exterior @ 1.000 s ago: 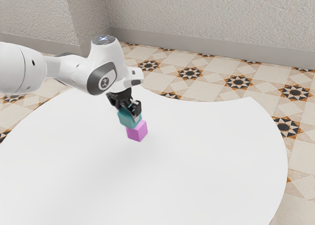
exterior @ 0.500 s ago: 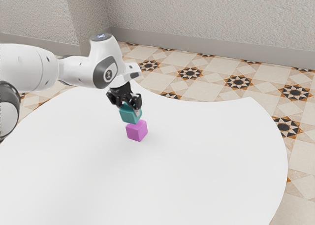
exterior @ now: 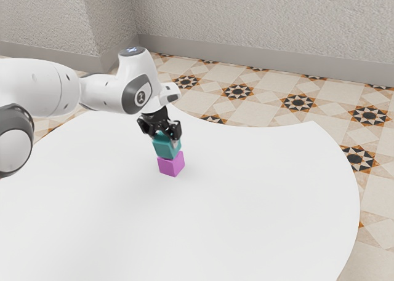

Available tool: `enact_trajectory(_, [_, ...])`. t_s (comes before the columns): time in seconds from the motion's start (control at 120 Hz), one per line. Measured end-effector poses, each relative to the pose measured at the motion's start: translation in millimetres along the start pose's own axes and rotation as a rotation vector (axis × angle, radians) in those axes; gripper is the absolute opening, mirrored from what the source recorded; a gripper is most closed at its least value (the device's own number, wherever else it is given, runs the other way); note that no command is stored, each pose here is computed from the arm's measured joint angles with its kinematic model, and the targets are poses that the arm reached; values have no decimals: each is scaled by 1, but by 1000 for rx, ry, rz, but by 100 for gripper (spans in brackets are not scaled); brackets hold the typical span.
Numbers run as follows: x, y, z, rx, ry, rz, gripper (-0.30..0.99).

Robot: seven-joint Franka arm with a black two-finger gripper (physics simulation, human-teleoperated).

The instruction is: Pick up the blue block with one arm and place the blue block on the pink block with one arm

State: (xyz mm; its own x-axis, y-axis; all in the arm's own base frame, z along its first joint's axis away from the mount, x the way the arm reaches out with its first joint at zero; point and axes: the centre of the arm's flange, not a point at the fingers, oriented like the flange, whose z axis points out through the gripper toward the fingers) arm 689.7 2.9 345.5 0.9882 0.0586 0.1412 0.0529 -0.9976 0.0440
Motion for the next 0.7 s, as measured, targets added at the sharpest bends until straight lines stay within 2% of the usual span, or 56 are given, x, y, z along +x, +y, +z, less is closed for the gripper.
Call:
enact_trajectory(0.133, [0,1,-3,-10,4,-1,57])
enact_trajectory(0.192, [-4,0,-32,-17,35,-2,60])
enact_trajectory(0.258, [-21,-1,-96,-36,97,-3,62])
enact_trajectory(0.308, [-39,0,-164,-56,152,3,64])
enact_trajectory(0.375, [-73,-1,-223,-78,178,9,65])
enact_trajectory(0.517, [-115,-1,-272,-70,131,29,67])
enact_trajectory(0.7, [-137,-1,-271,-59,24,7,68])
